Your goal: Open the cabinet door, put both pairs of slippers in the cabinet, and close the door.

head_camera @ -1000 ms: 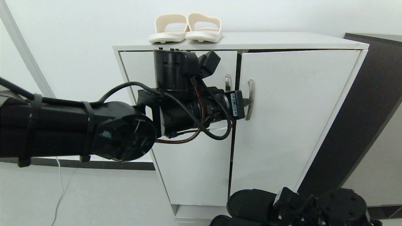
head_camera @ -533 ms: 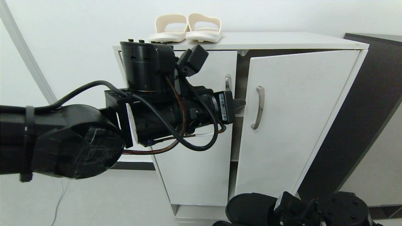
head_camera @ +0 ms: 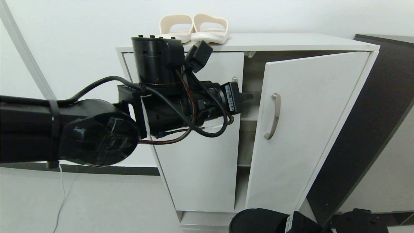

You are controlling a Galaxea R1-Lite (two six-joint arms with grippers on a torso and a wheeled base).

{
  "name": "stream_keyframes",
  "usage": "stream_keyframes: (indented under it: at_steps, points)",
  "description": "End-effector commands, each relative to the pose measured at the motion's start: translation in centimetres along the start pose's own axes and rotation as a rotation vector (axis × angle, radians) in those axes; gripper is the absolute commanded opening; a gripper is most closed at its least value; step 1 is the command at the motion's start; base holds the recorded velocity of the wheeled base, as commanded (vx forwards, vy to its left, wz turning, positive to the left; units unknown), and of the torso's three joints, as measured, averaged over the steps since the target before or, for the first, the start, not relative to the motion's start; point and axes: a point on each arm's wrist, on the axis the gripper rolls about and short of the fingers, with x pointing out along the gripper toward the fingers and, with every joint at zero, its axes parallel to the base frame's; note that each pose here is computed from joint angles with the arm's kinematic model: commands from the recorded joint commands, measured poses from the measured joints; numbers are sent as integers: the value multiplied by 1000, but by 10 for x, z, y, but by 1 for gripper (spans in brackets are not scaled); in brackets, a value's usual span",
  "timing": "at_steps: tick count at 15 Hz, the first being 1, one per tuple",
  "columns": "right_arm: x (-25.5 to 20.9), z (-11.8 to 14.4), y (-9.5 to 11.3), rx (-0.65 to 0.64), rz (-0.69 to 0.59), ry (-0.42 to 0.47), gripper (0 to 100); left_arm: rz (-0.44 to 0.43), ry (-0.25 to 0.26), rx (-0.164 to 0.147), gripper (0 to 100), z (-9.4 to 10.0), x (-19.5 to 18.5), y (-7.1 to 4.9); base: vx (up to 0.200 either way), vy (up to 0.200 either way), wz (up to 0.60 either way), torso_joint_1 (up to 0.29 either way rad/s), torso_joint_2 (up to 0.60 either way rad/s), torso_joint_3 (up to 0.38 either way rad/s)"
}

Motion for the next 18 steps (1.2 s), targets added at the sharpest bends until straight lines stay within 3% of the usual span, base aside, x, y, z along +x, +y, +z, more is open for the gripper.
stream_keyframes:
  at_steps: [1,4,6,9,10,13,14,15,18]
  points:
    - [0,0,1,-2,1,1,0,10,19,-9,0,-8,22,10,0,0,0,0,0,0]
    - [0,0,1,-3,2,3,0,10,5,-25,0,-8,32,14,0,0,0,0,0,0]
    - [1,-1,1,-3,3,7,0,9,-1,-45,0,-8,37,15,-200,0,0,0,5,2]
    - [1,-2,3,-6,10,11,0,-1,-8,-42,0,-14,46,18,-200,0,0,1,4,7]
    - [1,-3,3,-5,10,15,0,-21,0,-41,0,-18,52,12,-200,0,0,-2,2,-2]
    - [1,-4,3,-6,11,20,0,-125,17,-27,0,-37,59,-28,-67,0,0,1,1,1]
    - [1,-4,3,-6,11,20,0,-135,-7,-24,0,-36,59,-31,0,0,0,0,0,0]
    - [1,-4,3,-5,10,20,0,-135,-9,-24,0,-36,59,-31,0,0,0,0,0,0]
    - [1,-3,3,-5,7,15,0,-53,-53,-26,0,-28,55,-15,0,0,0,0,0,0]
